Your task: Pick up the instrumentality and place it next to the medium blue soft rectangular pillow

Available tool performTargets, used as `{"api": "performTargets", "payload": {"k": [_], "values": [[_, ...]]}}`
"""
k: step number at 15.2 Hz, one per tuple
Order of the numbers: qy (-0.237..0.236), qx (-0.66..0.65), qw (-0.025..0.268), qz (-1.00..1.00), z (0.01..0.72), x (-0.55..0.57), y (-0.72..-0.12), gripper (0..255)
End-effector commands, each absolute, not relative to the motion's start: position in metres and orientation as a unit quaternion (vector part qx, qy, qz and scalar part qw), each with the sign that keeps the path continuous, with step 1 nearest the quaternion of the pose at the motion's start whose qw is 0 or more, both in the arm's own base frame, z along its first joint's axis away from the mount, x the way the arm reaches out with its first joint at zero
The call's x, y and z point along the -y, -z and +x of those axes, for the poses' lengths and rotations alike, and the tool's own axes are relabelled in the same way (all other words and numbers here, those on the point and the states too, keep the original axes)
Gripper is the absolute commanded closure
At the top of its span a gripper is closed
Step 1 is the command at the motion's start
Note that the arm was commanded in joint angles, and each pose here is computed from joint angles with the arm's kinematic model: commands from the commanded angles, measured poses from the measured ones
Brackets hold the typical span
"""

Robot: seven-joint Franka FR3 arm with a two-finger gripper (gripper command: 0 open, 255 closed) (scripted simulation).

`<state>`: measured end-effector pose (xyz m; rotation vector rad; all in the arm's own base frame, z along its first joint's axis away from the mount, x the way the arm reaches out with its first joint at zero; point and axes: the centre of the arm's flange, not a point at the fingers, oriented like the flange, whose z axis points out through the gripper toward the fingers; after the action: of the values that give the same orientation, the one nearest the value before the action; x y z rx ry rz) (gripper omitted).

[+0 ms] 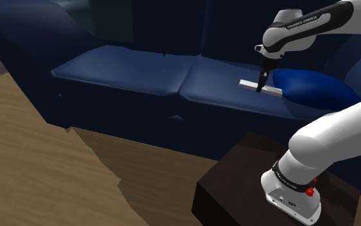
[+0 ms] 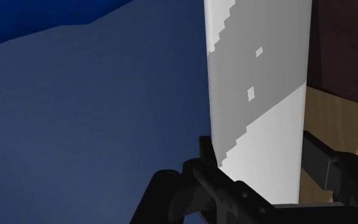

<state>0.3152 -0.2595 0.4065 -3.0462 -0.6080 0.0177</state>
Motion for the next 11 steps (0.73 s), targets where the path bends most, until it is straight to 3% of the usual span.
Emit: {"api": "performTargets", "payload": {"k": [1, 11], "values": [[-0.005, 0.196, 0.017, -0.981, 0.316, 0.26, -0.395, 255], [-0.005, 0.196, 0.017, -0.981, 0.316, 0.26, -0.342, 255]]}}
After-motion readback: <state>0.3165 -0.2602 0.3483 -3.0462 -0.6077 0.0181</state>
